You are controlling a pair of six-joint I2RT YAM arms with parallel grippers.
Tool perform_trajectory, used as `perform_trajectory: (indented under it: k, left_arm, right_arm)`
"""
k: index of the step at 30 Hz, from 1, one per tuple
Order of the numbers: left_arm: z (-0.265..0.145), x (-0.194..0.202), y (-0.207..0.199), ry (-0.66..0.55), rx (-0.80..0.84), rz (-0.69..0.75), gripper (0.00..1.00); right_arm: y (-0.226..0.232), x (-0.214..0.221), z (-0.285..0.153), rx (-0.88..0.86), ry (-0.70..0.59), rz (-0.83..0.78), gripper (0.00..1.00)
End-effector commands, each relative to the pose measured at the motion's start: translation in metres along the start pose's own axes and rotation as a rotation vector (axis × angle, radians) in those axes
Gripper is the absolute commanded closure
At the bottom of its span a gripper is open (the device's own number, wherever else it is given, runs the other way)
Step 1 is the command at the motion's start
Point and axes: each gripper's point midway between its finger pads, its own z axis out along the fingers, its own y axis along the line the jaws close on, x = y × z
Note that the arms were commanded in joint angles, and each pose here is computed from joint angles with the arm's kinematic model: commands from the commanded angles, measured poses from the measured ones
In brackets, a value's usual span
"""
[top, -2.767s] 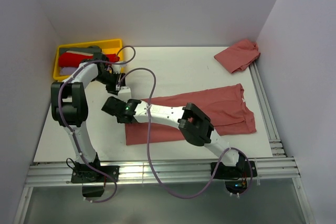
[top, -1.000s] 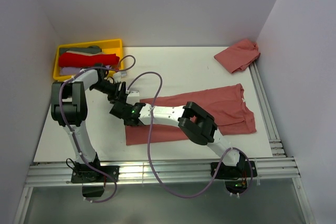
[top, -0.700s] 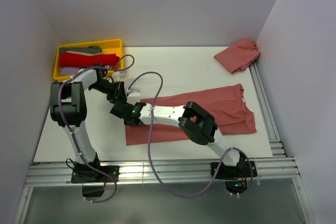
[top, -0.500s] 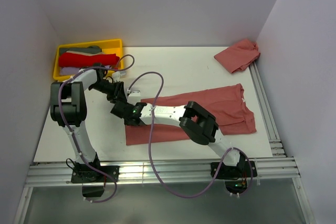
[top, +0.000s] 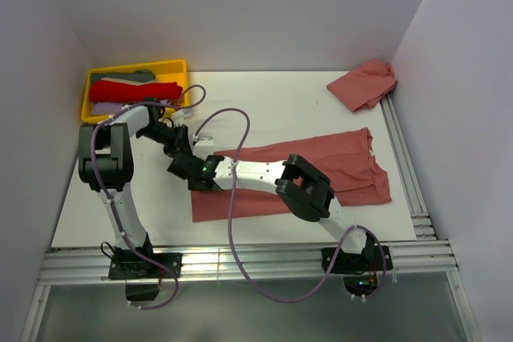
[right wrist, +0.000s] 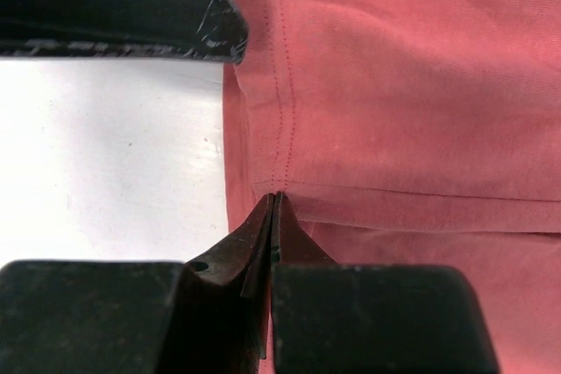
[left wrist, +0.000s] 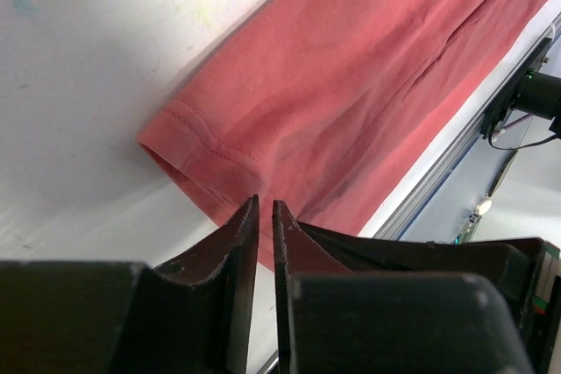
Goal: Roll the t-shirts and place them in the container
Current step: Roll the tshirt
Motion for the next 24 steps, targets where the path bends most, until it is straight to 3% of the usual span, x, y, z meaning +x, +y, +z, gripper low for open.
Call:
perform_trajectory:
  k: [1,17,24]
  left_arm:
    - [-0.007,-0.016,-0.002,-0.037,-0.005,0.048,0.83]
    - [-0.008,-0.018,0.001,-0.037,-0.016,0.042,0.86]
    - [-0.008,-0.018,0.004,-0.038,-0.03,0.045,0.86]
  right_arm:
    - [0.025,-0.031,-0.036,-0.079,-0.057,0.044,1.0]
    - [0.047,-0.029,-0.051,-0.124,-0.063,0.018,1.0]
    - [0.044,-0.017,-0.037,-0.085,-0.02,-0.002,1.0]
